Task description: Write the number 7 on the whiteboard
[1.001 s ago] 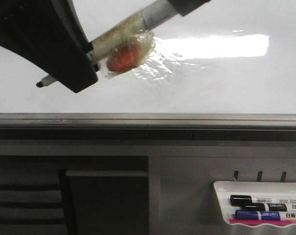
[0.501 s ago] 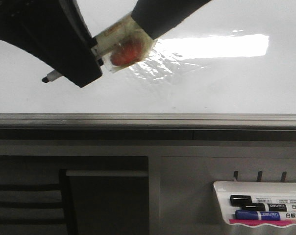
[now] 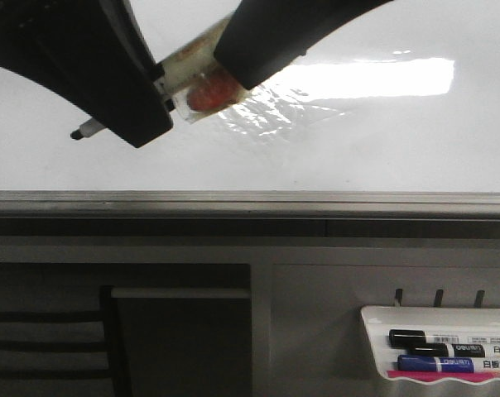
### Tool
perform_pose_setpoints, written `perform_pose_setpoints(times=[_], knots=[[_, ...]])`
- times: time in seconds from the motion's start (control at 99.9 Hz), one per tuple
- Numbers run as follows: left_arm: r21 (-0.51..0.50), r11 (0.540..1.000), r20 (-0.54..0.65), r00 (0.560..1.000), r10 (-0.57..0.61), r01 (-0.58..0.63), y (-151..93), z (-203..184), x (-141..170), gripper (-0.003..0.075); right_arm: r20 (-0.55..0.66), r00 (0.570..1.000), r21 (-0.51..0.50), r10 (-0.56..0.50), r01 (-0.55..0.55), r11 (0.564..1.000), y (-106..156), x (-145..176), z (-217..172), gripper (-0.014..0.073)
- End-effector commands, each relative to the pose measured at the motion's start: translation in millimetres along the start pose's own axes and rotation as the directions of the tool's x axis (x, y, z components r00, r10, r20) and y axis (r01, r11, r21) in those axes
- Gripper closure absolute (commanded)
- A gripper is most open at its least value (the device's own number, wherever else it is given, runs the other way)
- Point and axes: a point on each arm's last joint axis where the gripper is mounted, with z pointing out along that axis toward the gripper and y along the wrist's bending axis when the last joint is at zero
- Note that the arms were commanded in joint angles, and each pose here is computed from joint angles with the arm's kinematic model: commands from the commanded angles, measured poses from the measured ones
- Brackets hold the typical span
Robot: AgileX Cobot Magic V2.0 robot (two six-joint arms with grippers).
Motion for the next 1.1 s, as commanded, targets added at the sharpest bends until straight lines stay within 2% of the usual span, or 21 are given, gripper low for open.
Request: perform_pose_setpoints(times=[0.0,0.3,0.731,1.092], knots=[[-0.045,0.999,0.094,0.996,0.005,-0.001,0.6,-14.8,-13.6,0.0741,0.087,0.996,0.048,-0.017,0.013,0.999,-0.2,-15.8,-14.0,0.0338],[-0.049,0.999,0.097,0.995,0.005,0.0,0.9,-14.8,-13.9,0.0741,0.098,0.995,0.052,-0.021,0.016,0.999,1.4,-17.3,-17.1,0.0347],[-0.049,0.999,0.097,0.995,0.005,0.0,0.9,-14.8,-13.9,0.0741,0.09,0.996,0.026,-0.02,0.017,1.0,3.7,-16.5,-17.0,0.0641],[-0.086,0.996,0.127,0.992,0.008,0.003,4.3,-15.3,-16.6,0.0722,0.09,0.996,0.026,-0.02,0.017,1.0,3.7,-16.5,-17.0,0.0652]])
